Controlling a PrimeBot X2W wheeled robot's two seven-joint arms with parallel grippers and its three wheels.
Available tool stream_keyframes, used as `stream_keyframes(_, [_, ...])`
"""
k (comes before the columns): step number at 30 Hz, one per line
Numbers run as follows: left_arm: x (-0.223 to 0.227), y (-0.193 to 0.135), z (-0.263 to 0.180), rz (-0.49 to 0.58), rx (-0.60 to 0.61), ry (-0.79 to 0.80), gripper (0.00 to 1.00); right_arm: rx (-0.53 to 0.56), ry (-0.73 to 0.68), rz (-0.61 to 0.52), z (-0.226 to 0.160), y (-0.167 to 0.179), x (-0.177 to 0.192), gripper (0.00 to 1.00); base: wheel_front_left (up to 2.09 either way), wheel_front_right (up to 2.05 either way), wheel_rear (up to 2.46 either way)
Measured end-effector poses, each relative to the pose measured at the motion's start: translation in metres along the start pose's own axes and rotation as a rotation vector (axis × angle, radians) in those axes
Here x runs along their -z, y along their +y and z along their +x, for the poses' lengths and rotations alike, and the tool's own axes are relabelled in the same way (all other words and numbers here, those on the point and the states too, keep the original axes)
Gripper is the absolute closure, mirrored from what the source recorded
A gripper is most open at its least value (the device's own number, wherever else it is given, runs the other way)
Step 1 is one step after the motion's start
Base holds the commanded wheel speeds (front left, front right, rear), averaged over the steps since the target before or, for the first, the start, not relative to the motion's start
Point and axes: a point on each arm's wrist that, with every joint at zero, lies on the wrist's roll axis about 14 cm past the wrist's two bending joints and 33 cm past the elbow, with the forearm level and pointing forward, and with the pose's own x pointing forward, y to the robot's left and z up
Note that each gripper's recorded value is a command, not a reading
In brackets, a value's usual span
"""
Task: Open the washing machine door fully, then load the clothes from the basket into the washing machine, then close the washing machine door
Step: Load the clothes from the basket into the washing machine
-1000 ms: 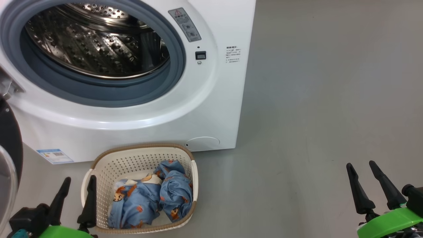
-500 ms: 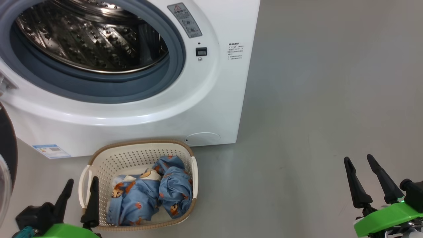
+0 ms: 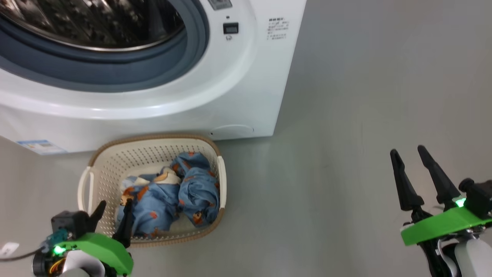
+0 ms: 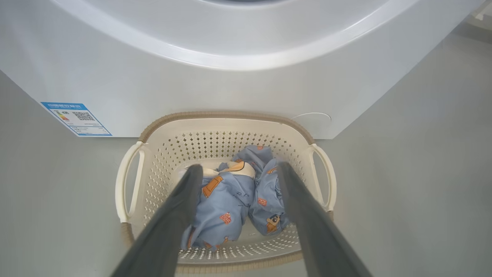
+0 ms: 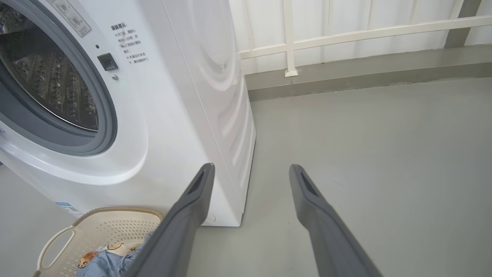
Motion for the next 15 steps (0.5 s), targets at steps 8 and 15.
stream_keyframes(8, [0.057, 0.013, 0.037, 0.012, -0.032, 0.222, 0.0, -0.006, 0.037, 0.007, 0.029, -0.001, 0.023, 0.0, 0.0, 0.0, 0.0])
stream_keyframes(15, [0.091, 0.016, 0.06, 0.04, -0.022, 0.351, 0.0, -0.021, 0.075, 0.008, 0.047, 0.001, 0.046, 0.0, 0.0, 0.0, 0.0])
